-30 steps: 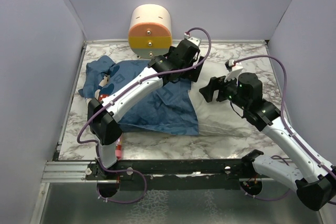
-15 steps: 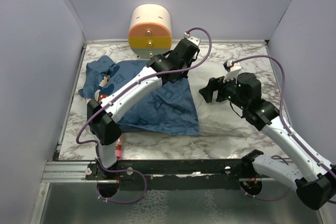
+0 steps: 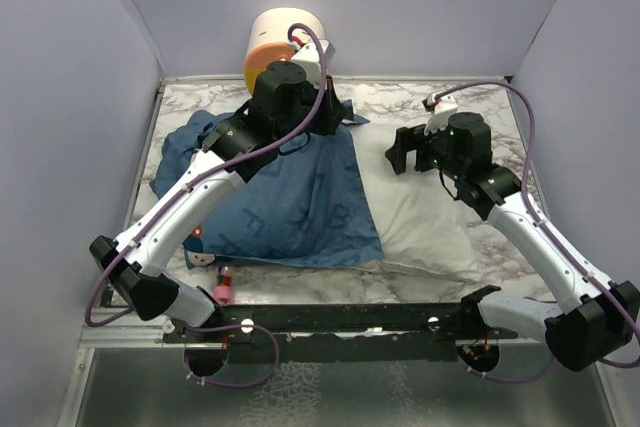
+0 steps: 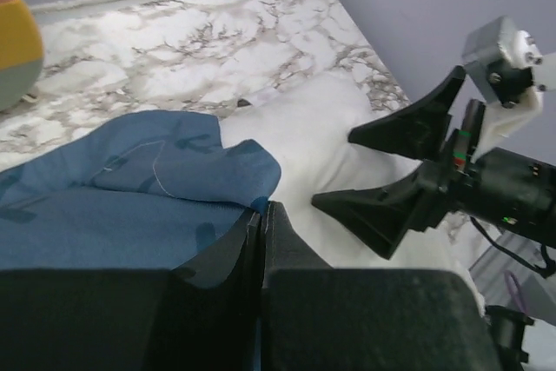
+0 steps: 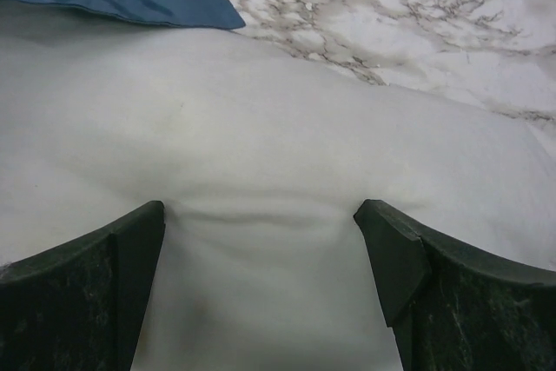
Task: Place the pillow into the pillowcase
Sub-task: Stuff the pillow into the pillowcase.
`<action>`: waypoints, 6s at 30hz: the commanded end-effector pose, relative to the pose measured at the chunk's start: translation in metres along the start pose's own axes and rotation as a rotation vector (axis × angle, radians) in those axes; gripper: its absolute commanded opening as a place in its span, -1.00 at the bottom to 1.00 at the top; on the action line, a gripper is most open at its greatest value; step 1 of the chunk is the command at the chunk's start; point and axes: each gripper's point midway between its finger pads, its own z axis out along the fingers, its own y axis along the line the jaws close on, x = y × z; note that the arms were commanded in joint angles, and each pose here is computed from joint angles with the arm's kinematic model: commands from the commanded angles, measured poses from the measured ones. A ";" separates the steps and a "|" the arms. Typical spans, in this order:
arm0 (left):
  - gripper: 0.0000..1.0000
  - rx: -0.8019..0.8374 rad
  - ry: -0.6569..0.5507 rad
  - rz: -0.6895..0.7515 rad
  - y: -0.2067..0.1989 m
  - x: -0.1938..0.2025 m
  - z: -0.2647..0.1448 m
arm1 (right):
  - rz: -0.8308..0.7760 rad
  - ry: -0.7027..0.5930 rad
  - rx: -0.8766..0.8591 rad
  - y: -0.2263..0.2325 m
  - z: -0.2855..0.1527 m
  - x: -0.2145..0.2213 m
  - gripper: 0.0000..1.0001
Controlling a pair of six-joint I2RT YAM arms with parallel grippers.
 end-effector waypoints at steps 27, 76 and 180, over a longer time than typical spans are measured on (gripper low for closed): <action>-1.00 0.699 -0.298 -0.283 -0.132 -0.149 0.016 | 0.240 -0.386 -0.603 0.096 -0.026 -0.102 -0.99; -0.85 0.494 0.051 -0.355 -0.041 0.115 -0.037 | 0.127 0.238 -0.485 0.027 -0.010 0.061 -0.84; 0.27 -0.035 -0.029 -0.047 0.025 -0.042 -0.065 | 0.162 0.019 -0.768 0.102 -0.141 0.087 -0.83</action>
